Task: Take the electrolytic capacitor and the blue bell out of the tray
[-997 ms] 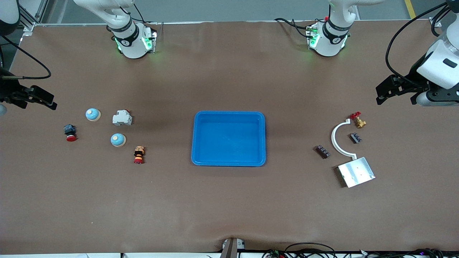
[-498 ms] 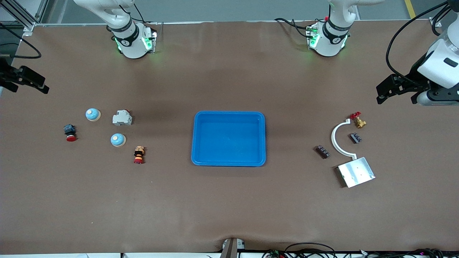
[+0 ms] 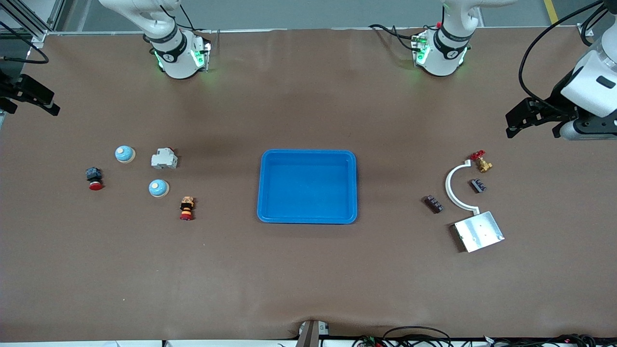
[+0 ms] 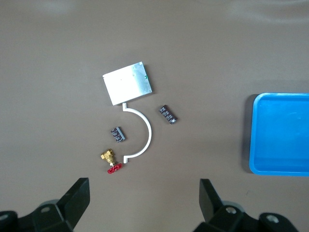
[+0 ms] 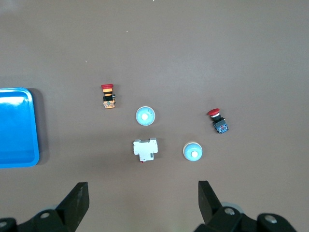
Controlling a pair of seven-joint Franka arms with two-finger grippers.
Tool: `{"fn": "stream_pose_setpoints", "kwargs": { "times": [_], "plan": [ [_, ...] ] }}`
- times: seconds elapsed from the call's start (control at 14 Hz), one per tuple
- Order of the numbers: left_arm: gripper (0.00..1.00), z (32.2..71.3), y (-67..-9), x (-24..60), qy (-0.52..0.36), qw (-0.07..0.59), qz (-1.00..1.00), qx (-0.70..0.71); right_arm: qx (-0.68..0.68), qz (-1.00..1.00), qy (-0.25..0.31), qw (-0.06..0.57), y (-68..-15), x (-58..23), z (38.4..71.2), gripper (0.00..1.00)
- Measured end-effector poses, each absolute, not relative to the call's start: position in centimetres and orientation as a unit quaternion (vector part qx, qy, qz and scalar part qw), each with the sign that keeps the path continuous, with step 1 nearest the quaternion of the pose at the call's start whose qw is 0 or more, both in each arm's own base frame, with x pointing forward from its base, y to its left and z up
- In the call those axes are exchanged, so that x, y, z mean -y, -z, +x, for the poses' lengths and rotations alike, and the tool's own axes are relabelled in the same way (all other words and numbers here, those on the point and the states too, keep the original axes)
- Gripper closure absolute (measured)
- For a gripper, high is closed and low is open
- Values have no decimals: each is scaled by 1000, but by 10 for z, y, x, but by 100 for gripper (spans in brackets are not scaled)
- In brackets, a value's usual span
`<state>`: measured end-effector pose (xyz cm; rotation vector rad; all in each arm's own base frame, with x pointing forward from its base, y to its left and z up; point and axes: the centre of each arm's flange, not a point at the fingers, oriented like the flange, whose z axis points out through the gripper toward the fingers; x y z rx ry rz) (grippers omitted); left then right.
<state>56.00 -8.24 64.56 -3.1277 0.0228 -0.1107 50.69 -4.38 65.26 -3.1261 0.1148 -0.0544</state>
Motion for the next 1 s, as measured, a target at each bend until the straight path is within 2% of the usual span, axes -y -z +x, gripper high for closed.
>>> {"fn": "stream_pose_setpoints", "kwargs": {
  "times": [1.0],
  "plan": [
    [0, 558, -648, 78, 28, 7, -1000, -3, -37, -999, 5, 5, -640, 44, 507, 0]
  ]
}}
